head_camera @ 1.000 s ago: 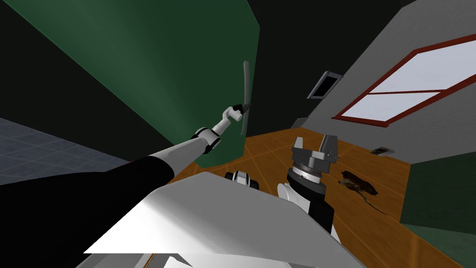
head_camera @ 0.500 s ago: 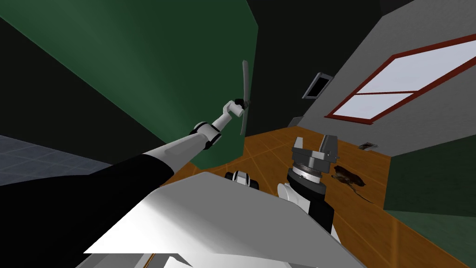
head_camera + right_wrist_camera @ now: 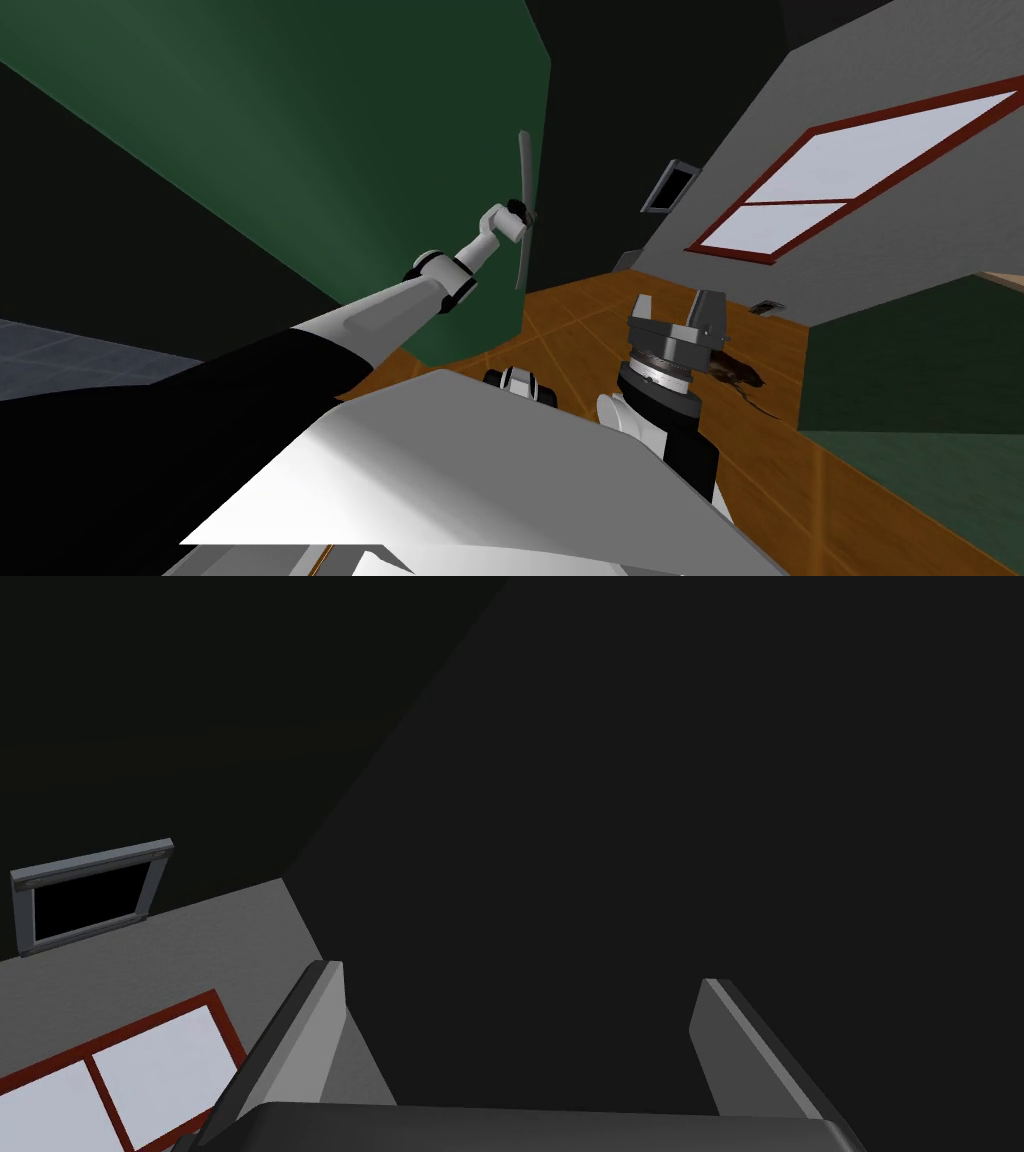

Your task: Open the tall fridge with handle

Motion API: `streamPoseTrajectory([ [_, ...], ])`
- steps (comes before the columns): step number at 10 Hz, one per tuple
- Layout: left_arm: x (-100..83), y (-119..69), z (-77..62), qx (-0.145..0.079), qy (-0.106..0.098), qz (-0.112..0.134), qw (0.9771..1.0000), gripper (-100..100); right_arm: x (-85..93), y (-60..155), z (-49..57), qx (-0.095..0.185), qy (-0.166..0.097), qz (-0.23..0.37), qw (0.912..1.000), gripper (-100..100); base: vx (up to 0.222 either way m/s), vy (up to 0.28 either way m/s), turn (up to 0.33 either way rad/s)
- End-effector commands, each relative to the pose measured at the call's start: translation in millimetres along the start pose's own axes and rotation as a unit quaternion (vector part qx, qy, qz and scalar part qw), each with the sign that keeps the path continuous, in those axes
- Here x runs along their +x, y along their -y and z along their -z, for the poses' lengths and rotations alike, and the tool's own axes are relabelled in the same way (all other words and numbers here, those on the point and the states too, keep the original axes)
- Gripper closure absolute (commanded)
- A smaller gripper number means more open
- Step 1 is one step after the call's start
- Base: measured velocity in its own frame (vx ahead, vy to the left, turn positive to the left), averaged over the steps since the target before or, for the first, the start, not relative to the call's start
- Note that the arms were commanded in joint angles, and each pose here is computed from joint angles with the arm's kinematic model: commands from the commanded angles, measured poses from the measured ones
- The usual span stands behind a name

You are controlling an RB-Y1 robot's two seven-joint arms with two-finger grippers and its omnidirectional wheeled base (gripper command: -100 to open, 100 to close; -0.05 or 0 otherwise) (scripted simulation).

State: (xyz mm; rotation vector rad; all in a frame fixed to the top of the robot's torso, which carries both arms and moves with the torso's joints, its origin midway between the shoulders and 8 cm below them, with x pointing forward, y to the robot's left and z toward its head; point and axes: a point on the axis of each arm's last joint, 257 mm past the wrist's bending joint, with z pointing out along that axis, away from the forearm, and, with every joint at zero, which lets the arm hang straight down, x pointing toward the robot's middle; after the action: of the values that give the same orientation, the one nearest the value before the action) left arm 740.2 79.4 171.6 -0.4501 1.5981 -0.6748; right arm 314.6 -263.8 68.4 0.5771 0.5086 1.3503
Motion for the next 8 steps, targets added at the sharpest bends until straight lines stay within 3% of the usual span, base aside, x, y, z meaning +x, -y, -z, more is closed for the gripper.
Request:
streamPoseTrajectory([
  [1,-12.2,8.5,1.3,-0.014,0.006,-0.012,0.9998,-100,0.0,0,0.0,0.0,0.0,0.0,1.0,0,-0.003,0.015,-0.081],
  [3,-21.3,16.7,2.5,-0.012,0.011,-0.012,0.9998,-100,0.0,0,0.0,0.0,0.0,0.0,1.0,0,-0.008,0.016,-0.035],
  [4,-29.6,7.9,2.7,-0.036,0.014,-0.019,0.9991,-100,0.0,0,0.0,0.0,0.0,0.0,1.0,0,-0.016,0.014,-0.106],
  [5,-36.8,17.8,4.9,-0.032,0.019,-0.02,0.9991,-100,0.0,0,0.0,0.0,0.0,0.0,1.0,0,-0.009,0.019,-0.067],
  [6,-46.8,7.0,5.7,-0.058,0.022,-0.025,0.9978,-100,0.0,0,0.0,0.0,0.0,0.0,1.0,0,-0.002,0.019,-0.117],
  [7,-52.6,18.4,8.4,-0.05,0.026,-0.026,0.998,-100,0.0,0,0.0,0.0,0.0,0.0,1.0,0,-0.006,0.019,-0.042],
  [8,-63.4,8.7,10.4,-0.074,0.031,-0.031,0.9963,-100,0.0,0,0.0,0.0,0.0,0.0,1.0,0,-0.005,0.019,-0.089],
])
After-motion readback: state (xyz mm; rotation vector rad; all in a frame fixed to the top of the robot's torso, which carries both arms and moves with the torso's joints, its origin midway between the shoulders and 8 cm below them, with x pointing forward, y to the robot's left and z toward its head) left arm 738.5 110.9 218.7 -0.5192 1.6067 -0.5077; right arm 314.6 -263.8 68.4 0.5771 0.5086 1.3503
